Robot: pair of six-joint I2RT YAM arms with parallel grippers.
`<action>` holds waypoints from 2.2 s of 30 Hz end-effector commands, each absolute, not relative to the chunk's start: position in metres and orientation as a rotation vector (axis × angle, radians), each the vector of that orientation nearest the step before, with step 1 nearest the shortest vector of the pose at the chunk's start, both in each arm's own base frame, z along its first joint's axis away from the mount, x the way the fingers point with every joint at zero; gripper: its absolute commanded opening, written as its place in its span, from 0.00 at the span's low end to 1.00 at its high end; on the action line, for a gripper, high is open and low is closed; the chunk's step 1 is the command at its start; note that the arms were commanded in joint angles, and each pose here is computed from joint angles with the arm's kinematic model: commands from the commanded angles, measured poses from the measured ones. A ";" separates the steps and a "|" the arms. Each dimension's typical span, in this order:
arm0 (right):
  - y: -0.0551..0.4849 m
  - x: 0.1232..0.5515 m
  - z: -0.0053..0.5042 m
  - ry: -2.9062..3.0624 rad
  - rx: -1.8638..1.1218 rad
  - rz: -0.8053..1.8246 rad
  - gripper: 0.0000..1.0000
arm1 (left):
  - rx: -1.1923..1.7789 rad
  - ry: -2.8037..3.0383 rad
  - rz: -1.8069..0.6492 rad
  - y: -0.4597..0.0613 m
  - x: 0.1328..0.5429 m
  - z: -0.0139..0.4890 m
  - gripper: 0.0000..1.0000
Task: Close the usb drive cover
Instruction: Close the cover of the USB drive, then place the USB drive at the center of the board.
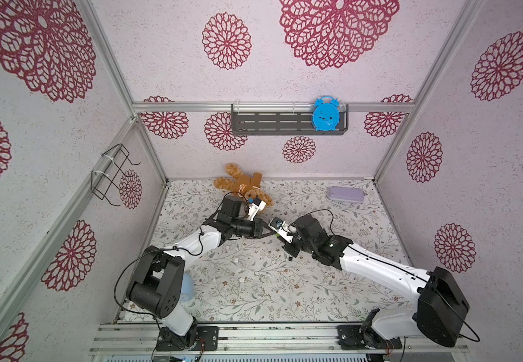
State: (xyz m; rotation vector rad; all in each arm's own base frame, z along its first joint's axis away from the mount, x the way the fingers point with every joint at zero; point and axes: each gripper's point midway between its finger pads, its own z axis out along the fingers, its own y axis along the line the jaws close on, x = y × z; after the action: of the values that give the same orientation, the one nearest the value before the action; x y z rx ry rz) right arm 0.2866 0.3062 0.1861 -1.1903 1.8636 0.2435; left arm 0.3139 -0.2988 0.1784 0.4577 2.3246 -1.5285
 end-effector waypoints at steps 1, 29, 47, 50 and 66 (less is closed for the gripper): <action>0.360 0.284 0.335 1.367 -1.011 0.457 0.11 | 0.564 2.404 -1.665 -0.322 0.268 0.168 0.05; 0.246 0.328 0.154 2.149 -0.655 0.370 0.12 | 0.097 1.969 -0.714 -0.180 0.311 0.257 0.75; 0.223 0.411 0.062 2.581 -0.565 0.146 0.16 | -0.001 1.897 -0.434 -0.124 0.300 0.256 0.97; 0.227 0.414 0.049 2.624 -0.588 0.150 0.16 | -0.012 1.896 -0.413 -0.120 0.302 0.254 0.97; 0.226 0.405 0.037 2.690 -0.626 0.153 0.34 | -0.009 1.931 -0.407 -0.122 0.312 0.244 0.97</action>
State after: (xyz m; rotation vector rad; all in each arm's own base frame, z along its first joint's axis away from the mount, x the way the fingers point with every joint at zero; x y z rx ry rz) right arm 0.4066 0.2274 0.0282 -0.6332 2.6776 0.1332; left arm 0.3099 -0.1231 0.2430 -0.0107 1.9370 -0.4094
